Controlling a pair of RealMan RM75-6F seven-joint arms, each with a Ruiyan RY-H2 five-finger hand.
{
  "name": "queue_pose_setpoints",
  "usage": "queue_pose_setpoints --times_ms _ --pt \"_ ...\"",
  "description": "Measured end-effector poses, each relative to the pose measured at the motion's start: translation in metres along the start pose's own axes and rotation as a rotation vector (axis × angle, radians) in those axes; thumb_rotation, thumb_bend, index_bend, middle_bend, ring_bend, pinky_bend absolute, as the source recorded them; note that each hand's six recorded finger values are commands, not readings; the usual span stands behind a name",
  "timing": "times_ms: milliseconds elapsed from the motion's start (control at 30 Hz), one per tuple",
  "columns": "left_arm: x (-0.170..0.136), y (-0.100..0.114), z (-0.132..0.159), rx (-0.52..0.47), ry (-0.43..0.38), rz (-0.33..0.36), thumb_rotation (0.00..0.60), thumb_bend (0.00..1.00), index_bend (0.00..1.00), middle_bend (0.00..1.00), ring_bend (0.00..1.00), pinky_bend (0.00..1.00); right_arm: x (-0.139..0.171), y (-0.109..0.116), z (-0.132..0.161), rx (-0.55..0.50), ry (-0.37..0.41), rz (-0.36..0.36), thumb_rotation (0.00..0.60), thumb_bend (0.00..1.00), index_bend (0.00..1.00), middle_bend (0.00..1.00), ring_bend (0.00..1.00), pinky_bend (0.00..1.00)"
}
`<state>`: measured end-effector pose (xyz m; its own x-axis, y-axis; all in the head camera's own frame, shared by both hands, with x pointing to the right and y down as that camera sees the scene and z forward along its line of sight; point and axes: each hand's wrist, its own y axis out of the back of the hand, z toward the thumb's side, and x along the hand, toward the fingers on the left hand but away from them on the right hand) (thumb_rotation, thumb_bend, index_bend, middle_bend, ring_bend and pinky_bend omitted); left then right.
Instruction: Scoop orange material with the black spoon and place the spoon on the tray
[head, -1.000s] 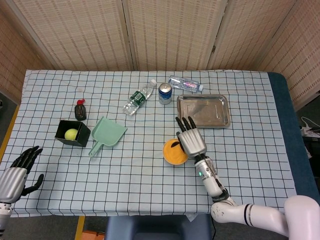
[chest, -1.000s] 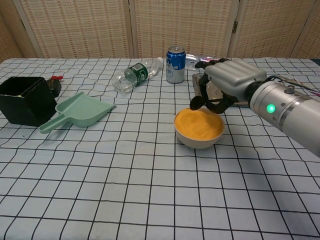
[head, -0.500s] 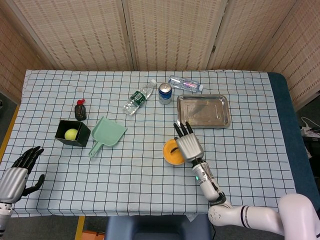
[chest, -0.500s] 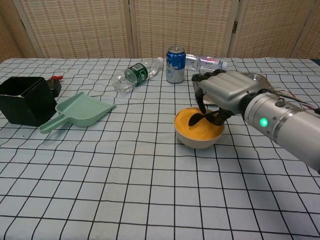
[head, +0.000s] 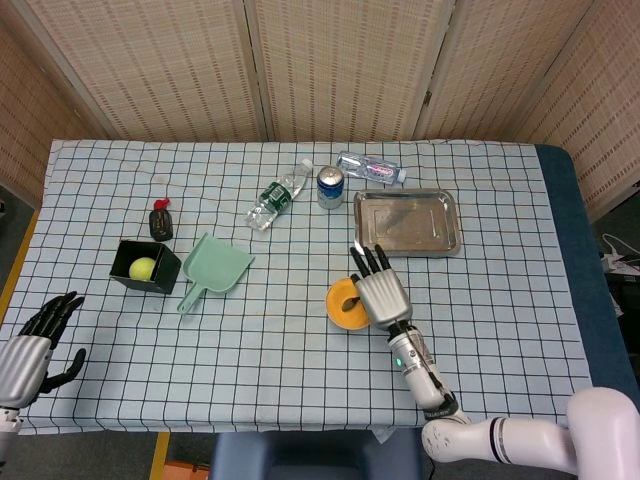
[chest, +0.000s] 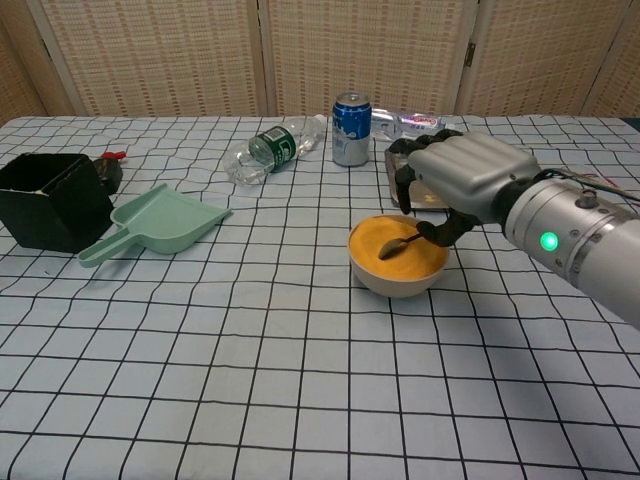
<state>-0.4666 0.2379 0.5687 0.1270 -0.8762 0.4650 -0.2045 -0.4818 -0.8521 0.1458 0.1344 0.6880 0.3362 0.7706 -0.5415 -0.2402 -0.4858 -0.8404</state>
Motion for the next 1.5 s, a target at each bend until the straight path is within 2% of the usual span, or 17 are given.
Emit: queue_pose_setpoints --times_ms 300,467,633,733,1133,1500 --pt "0.0 -0.004 0.003 0.015 -0.002 -0.01 0.6 0.46 0.0 0.0 0.0 0.17 0.009 -0.003 -0.028 -0.047 -0.012 -0.048 0.6 0.38 0.43 0.0 0.0 0.0" --pt "0.001 -0.007 0.004 0.023 -0.001 -0.017 0.6 0.46 0.0 0.0 0.0 0.17 0.008 -0.012 -0.055 -0.066 -0.035 -0.114 0.6 0.37 0.42 0.0 0.0 0.0" --pt "0.003 -0.01 0.004 0.028 0.002 -0.025 0.6 0.46 0.0 0.0 0.0 0.17 0.008 -0.023 -0.078 -0.064 -0.044 -0.184 0.6 0.3 0.38 0.0 0.0 0.0" --pt "0.003 -0.011 0.004 0.031 0.003 -0.028 0.6 0.46 0.0 0.0 0.0 0.17 0.008 -0.031 -0.085 -0.064 -0.044 -0.2 0.6 0.29 0.38 0.0 0.0 0.0" --pt "0.005 -0.013 0.001 0.037 0.015 -0.035 0.6 0.46 0.0 0.0 0.0 0.17 0.008 -0.058 -0.082 -0.081 -0.024 -0.179 0.6 0.29 0.48 0.0 0.0 0.0" --pt "0.006 -0.014 0.0 0.039 0.021 -0.04 0.6 0.46 0.0 0.0 0.0 0.17 0.0 -0.06 -0.074 -0.104 -0.023 -0.193 0.6 0.29 0.5 0.0 0.0 0.0"
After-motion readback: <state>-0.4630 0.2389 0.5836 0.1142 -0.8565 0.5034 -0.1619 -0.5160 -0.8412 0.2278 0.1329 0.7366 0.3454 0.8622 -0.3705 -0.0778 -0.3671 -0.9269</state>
